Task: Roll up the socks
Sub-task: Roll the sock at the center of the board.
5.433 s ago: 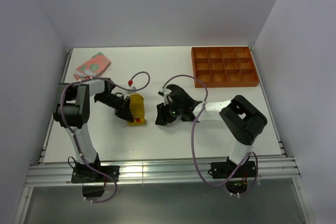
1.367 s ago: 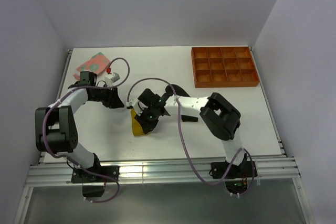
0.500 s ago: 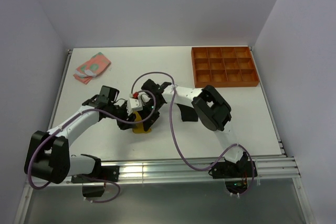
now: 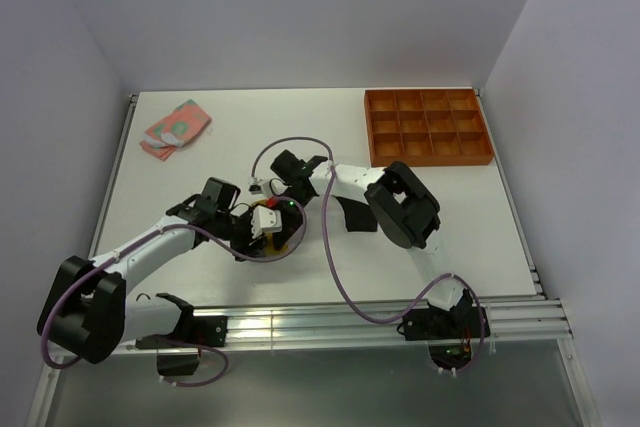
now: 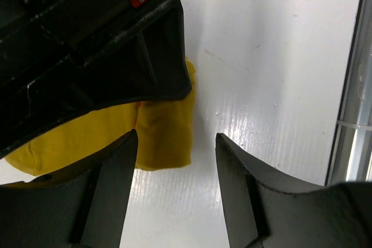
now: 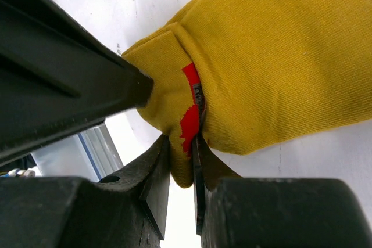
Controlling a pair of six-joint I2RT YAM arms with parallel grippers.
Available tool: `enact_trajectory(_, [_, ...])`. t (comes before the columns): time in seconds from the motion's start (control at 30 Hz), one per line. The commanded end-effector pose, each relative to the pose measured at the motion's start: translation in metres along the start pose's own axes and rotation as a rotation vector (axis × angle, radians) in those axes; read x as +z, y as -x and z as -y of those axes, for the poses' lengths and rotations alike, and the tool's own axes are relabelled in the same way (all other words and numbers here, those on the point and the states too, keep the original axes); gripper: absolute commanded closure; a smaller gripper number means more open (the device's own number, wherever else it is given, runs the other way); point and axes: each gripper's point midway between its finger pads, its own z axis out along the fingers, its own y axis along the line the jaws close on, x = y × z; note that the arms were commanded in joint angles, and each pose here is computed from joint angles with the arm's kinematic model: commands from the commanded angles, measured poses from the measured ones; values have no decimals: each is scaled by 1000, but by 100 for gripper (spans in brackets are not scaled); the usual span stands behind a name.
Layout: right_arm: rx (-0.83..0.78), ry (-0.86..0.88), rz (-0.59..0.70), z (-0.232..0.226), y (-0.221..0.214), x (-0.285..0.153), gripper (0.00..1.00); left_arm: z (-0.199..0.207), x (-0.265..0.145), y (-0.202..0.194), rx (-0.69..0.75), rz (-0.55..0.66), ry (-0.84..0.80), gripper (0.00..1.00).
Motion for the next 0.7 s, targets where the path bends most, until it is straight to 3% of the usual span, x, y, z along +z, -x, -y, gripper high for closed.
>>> enact_trajectory(0.0, [44,-80,-61,29,-21,13,83,-7,3,10,49,31,31,38])
enact_trajectory(0.67, [50,-67,-57,29,-24,17,83,0,28,-3,8,12,8,39])
